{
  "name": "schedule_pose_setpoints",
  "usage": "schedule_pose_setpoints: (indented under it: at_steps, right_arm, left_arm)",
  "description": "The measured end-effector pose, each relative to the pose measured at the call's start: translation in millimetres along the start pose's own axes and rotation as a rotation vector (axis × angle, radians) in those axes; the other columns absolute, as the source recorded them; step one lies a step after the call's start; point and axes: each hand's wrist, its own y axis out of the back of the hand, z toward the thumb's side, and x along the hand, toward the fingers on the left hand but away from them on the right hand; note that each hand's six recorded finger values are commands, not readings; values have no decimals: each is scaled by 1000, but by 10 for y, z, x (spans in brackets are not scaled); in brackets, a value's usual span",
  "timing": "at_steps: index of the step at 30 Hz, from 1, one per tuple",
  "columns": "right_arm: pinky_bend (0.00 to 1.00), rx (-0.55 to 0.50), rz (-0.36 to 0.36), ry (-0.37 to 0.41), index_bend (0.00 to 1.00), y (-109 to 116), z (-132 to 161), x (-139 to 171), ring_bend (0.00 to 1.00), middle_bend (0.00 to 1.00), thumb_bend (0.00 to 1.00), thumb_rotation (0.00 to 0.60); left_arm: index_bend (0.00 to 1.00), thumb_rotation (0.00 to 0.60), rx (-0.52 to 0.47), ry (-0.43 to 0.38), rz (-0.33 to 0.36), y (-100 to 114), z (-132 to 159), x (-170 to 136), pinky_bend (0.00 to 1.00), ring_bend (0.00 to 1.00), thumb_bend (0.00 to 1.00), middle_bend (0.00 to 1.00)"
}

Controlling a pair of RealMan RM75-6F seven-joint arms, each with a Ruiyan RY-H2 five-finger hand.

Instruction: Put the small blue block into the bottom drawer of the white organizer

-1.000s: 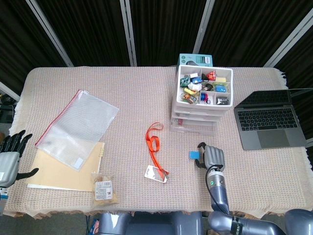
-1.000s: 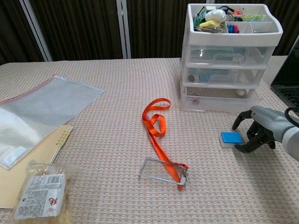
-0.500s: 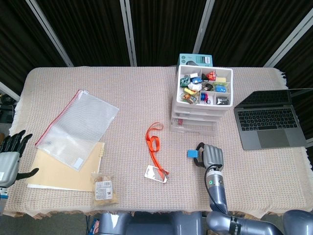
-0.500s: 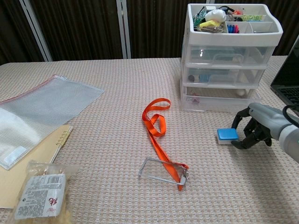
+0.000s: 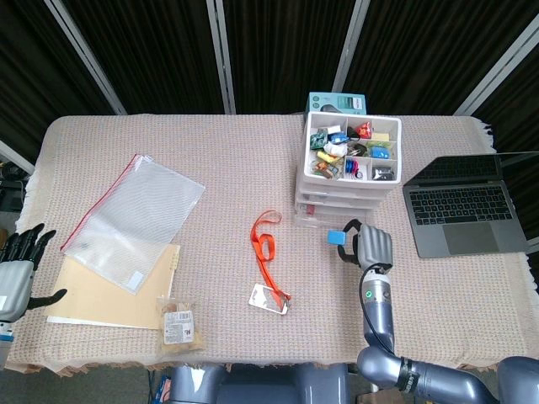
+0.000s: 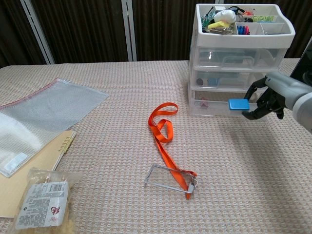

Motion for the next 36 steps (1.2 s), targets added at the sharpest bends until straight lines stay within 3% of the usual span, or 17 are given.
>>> schedule_pose_setpoints:
  at_steps: [7,15,28,32,36]
  right_arm:
    - [720,-14,-78,-35,639,296,34,-288,872,860,300,600]
    - [720,-4,-64,-108,363,250,-104,-419,867,861,219,600]
    - [720,-18,-60,-114,350,200,-174,-307,856,851,213,600]
    - [681,-20,-61,-96,402,211,-166,-267,760,758,212,600]
    - [531,-11,-56,-47,403,192,-143,-172,564,573,211,600]
  left_arm:
    - [92,600,-4,0,-8,-5,0,3,0,0,152,0]
    - [92,600,-6,2,-13,-5,-1,0,0,0,152,0]
    - [93,600,-4,1,-5,-2,7,-15,0,0,152,0]
    - [93,600,-3,2,-3,-1,4,-13,0,0,151,0]
    - [92,600,-1,0,-2,-2,9,-12,0,0,152,0]
